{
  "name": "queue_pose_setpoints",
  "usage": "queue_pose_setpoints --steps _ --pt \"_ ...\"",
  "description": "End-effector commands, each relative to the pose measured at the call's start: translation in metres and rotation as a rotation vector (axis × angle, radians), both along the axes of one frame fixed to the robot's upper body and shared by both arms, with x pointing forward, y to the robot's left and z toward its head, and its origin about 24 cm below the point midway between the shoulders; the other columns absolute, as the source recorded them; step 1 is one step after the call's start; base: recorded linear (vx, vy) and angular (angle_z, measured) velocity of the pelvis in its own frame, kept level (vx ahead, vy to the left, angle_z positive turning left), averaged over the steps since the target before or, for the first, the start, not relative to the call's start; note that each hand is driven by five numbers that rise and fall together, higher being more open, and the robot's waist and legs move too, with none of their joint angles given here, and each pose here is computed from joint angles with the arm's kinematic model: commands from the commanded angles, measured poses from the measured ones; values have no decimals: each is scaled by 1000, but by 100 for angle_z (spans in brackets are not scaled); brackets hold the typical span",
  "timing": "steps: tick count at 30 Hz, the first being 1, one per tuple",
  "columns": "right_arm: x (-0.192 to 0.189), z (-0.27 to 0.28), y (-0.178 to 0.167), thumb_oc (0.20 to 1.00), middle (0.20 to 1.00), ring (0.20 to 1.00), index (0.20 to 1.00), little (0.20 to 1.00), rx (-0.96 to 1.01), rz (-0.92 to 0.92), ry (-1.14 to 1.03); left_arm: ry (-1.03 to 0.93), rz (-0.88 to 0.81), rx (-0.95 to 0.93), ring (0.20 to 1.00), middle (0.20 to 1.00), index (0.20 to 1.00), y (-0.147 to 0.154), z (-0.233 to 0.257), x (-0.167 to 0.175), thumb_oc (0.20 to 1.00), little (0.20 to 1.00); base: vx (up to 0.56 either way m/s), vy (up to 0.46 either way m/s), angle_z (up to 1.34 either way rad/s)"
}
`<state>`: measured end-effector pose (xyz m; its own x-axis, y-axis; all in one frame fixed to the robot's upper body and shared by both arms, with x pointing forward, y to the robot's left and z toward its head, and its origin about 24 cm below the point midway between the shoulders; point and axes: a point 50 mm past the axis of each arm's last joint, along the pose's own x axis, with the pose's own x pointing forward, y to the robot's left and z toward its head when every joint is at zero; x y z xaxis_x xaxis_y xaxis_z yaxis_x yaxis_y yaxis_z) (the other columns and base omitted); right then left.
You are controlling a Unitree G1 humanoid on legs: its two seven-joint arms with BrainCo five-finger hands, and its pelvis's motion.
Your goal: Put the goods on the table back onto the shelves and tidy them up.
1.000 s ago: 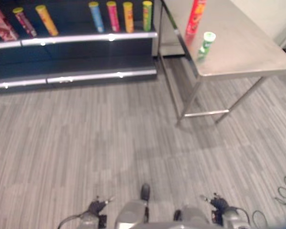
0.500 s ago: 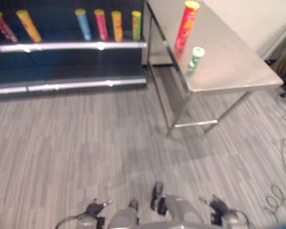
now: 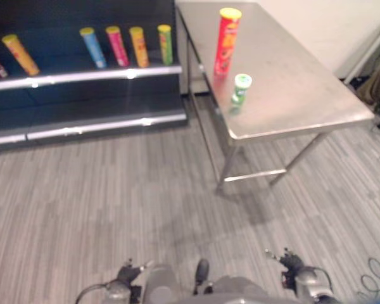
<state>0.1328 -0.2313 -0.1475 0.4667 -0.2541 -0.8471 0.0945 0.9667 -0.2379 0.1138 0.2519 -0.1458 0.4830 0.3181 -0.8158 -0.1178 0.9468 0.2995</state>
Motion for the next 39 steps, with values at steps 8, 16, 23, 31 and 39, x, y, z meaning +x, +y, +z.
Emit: queue_pose_setpoints --steps 8,16,23,31,39 --pt "0 5 -18 1000 1000 1000 1000 1000 -82 55 8 60 0 26 1000 1000 1000 3 -5 -18 1000 1000 238 540 -21" --pt "1 2 -8 1000 1000 1000 1000 1000 -45 67 17 65 17 74 1000 1000 1000 19 -1 -17 1000 1000 88 324 -68" --pt "2 4 -7 1000 1000 1000 1000 1000 -35 37 -11 71 -6 90 1000 1000 1000 21 1 -15 1000 1000 52 177 -13" --pt "6 5 -9 1000 1000 1000 1000 1000 -53 49 -15 62 -12 88 1000 1000 1000 17 0 -11 1000 1000 57 -63 -16" --pt "10 7 -12 1000 1000 1000 1000 1000 -66 50 -27 60 -43 76 1000 1000 1000 11 -1 -8 1000 1000 80 -57 2"
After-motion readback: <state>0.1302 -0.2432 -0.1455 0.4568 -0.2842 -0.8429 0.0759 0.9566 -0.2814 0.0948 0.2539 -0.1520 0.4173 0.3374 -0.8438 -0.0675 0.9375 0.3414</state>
